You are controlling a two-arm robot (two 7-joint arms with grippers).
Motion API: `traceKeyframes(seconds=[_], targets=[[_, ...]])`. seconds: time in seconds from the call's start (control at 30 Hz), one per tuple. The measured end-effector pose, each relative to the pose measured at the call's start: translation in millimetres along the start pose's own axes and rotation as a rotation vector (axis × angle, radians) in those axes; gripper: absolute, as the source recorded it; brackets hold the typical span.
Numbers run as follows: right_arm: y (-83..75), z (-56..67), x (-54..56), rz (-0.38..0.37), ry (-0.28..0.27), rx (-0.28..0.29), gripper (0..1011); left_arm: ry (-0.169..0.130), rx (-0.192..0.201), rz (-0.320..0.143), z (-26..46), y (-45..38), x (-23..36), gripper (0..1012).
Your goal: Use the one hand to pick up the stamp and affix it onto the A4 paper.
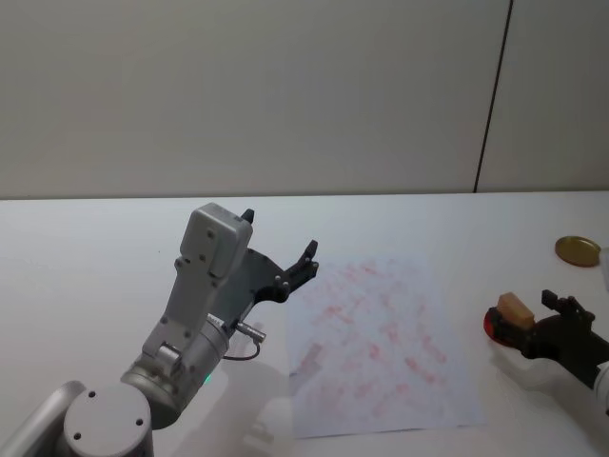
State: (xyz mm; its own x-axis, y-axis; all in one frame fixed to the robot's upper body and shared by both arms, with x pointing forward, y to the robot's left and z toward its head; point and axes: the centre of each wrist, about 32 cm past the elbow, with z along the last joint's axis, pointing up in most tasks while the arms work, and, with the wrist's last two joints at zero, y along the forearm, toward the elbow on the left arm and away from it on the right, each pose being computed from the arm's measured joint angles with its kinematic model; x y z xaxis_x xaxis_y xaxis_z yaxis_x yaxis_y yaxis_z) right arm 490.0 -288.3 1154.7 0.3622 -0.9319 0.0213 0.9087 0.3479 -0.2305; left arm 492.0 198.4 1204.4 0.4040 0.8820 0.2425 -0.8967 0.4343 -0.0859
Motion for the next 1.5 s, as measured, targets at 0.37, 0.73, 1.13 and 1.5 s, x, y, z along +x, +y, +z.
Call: traceKeyframes(seconds=[0.37,0.73,1.13,1.5], targets=[[5.0,-6.2,1.3,-0.008,0.013,-0.038,657,0.000,0.000,0.000,0.0,0.0,0.0,993],[7.6,-10.4,1.6,-0.013,0.014,-0.051,317,0.000,0.000,0.000,0.0,0.0,0.0,993],[8.1,-7.5,-2.7,-0.008,-0.043,0.006,216,0.000,0.000,0.000,0.0,0.0,0.0,993],[8.8,3.6,-13.4,0.075,-0.088,0.082,217,0.000,0.000,0.000,0.0,0.0,0.0,993]])
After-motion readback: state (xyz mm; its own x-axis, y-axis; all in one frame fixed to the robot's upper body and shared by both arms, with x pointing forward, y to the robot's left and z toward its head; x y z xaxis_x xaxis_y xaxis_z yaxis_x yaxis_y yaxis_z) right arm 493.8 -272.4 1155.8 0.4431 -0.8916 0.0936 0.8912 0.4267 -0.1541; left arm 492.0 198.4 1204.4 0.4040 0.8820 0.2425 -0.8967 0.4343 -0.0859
